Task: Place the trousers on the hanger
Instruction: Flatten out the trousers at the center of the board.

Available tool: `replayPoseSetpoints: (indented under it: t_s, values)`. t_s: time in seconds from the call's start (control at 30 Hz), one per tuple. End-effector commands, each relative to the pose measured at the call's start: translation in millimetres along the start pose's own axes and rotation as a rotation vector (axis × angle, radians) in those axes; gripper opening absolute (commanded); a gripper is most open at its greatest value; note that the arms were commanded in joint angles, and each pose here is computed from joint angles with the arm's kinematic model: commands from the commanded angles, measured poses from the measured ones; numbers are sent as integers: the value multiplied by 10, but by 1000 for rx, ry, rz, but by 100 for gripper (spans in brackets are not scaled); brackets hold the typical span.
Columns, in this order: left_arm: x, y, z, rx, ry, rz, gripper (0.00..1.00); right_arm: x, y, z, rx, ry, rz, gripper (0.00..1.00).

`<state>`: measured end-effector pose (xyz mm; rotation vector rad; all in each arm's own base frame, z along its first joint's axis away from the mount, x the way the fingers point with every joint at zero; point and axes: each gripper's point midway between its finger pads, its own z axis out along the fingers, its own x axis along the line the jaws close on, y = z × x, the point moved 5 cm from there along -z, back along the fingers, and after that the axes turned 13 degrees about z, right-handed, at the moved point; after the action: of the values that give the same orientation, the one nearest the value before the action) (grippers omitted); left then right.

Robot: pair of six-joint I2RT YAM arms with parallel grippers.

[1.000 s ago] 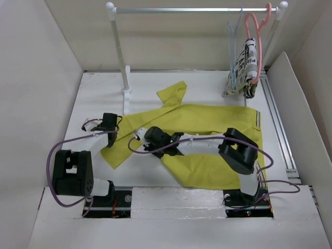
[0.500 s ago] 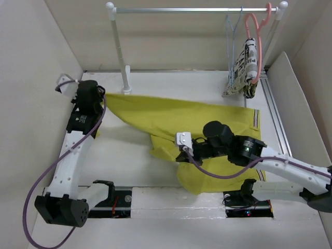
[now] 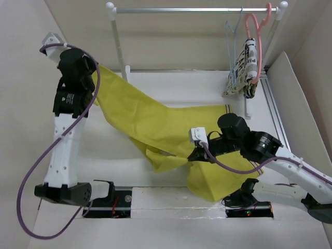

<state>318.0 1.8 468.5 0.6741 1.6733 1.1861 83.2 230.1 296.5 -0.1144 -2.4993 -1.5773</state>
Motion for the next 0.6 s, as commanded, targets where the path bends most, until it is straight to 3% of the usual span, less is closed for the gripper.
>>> replayPoseSetpoints:
  t_s: [0.0, 0.17, 0.2, 0.3, 0.4, 0.47, 0.57]
  values:
    - [-118, -356, 501, 116, -12, 155, 0, -432, -311, 29, 127, -209, 117, 0]
    - [239, -911, 1031, 263, 51, 115, 0, -503, -600, 245, 227, -129, 189, 32]
    - [348, -1076, 1153, 306, 87, 120, 0, -505, -621, 243, 239, -129, 189, 52]
    - [711, -1453, 1447, 419, 196, 149, 0, -497, -622, 152, 221, -179, 160, 81]
    - [761, -1706, 1670, 499, 217, 214, 0, -799, -524, -139, 113, -384, 217, 86]
    - [701, -1716, 1756, 492, 208, 227, 0, -1229, -599, -469, 56, -655, 326, 79]
    - [692, -1866, 1878, 524, 189, 243, 0, -1721, -826, -841, -73, -900, 513, 19]
